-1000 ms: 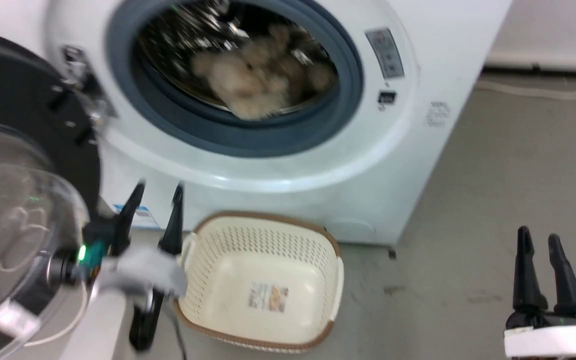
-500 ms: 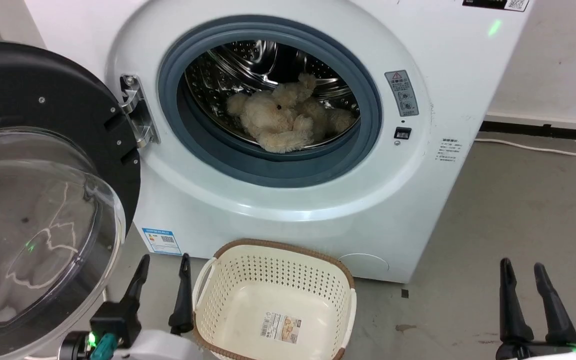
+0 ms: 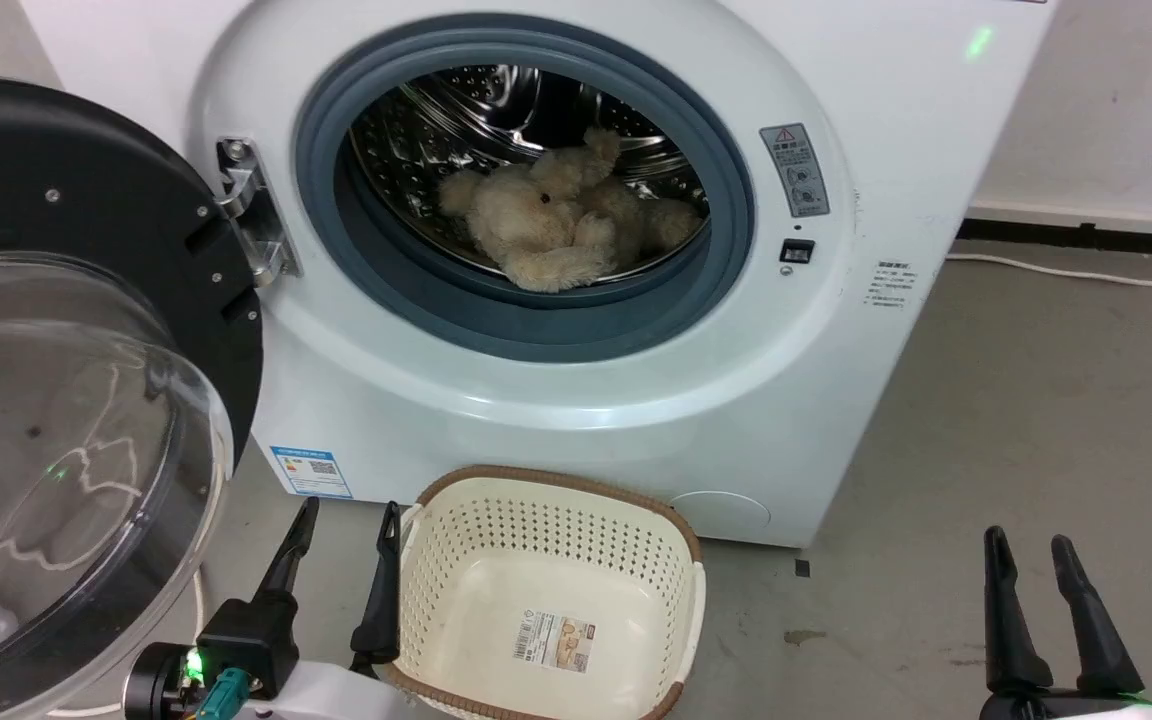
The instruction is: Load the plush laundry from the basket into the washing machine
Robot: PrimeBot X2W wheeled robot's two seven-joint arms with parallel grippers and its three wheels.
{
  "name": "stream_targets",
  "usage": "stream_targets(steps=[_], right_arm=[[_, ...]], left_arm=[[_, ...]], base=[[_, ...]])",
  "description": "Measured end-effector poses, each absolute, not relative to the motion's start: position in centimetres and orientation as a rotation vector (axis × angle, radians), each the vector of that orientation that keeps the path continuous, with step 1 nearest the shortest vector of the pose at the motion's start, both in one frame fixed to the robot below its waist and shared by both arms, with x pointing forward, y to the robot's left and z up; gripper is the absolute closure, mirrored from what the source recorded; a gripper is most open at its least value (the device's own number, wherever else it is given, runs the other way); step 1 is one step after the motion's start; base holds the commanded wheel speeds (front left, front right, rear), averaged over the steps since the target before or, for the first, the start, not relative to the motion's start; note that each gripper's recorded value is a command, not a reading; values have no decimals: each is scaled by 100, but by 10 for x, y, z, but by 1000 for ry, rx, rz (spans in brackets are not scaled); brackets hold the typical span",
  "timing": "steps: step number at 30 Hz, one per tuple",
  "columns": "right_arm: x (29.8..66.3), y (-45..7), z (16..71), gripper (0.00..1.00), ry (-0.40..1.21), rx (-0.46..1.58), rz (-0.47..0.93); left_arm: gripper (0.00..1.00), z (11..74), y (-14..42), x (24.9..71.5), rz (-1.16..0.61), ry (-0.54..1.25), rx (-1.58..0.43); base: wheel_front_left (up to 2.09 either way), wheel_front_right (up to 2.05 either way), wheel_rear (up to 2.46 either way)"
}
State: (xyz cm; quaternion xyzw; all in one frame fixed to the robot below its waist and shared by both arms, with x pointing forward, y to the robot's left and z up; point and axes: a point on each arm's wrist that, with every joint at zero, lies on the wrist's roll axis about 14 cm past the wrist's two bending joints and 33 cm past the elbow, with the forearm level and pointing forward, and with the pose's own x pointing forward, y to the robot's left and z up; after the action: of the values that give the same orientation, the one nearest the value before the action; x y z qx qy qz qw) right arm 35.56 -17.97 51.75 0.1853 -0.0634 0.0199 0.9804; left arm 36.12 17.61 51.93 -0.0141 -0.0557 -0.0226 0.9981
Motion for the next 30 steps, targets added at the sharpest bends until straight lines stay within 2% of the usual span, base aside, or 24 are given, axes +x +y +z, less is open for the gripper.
stream_targets(steps=[1,30], right_arm=[[355,-180,517,100,-126,373,38],[355,-175,513,100,-82,301,61]], left_arm=[[100,519,176,362,-46,-110,-30],[100,520,175,365,-41,-86,-20]], base=[[0,0,0],[0,0,0]])
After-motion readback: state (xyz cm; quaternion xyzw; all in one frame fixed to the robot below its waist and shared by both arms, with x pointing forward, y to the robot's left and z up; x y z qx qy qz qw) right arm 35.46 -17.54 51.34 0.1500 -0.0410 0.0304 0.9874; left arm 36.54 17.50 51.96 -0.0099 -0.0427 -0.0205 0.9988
